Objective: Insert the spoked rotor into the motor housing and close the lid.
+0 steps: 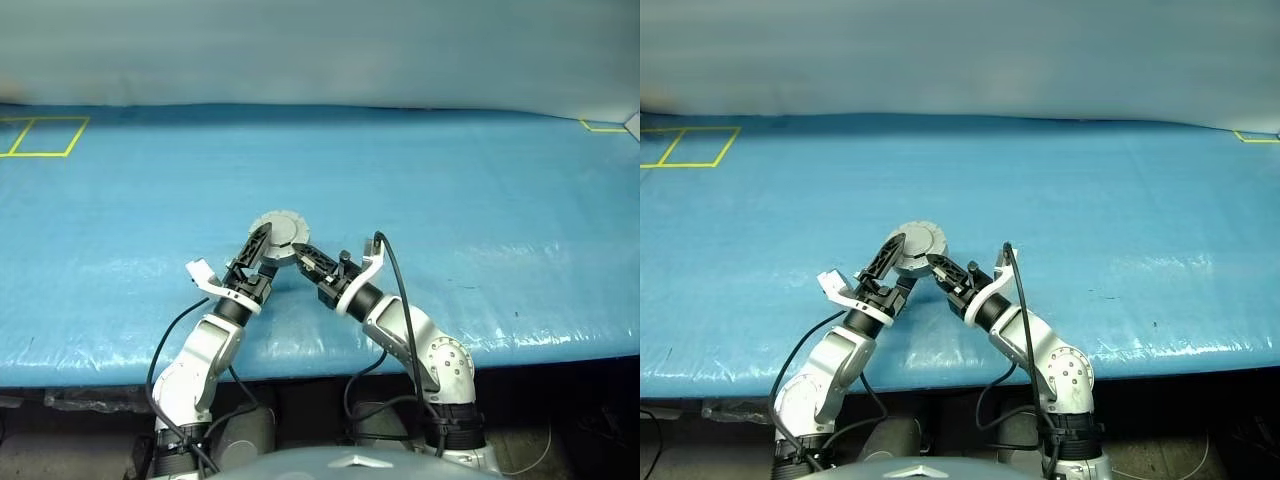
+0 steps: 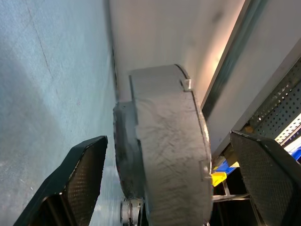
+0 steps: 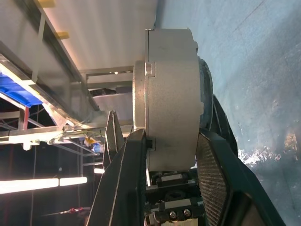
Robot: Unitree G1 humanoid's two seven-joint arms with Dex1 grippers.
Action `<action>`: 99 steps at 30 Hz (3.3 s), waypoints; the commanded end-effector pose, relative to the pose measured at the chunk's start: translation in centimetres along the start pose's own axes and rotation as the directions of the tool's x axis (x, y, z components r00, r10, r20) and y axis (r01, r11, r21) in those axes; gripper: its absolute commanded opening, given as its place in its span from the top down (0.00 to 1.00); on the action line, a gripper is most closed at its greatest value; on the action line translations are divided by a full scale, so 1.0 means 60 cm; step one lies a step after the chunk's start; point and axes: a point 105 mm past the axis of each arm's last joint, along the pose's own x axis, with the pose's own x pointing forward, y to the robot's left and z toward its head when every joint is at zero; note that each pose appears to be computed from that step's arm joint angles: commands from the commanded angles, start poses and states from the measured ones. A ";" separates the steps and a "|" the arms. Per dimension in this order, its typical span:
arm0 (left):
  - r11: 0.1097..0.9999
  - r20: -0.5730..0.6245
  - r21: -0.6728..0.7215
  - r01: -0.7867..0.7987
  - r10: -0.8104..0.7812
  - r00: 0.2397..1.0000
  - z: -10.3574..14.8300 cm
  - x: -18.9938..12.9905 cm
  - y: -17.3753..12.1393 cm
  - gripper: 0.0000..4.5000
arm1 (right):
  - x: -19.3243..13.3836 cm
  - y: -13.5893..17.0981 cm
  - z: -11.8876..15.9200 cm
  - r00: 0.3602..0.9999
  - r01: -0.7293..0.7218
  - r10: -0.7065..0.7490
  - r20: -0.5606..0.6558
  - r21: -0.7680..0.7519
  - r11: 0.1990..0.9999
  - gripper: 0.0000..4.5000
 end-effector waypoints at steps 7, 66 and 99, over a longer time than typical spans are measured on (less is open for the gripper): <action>0.998 -0.050 -0.054 0.036 -0.039 0.998 -0.031 0.017 -0.014 0.45 | 0.000 0.049 -0.022 0.993 -0.114 0.109 -0.040 -0.142 0.983 0.74; 0.801 0.166 0.380 -0.463 0.433 0.886 0.214 0.014 0.094 0.01 | -0.045 -0.054 0.037 0.971 0.236 -0.078 0.224 -0.946 0.220 0.00; -0.286 0.162 0.953 -0.098 0.210 0.964 0.096 -0.081 0.029 0.01 | -0.099 -0.092 0.090 0.944 0.328 -0.053 0.326 -0.943 0.053 0.00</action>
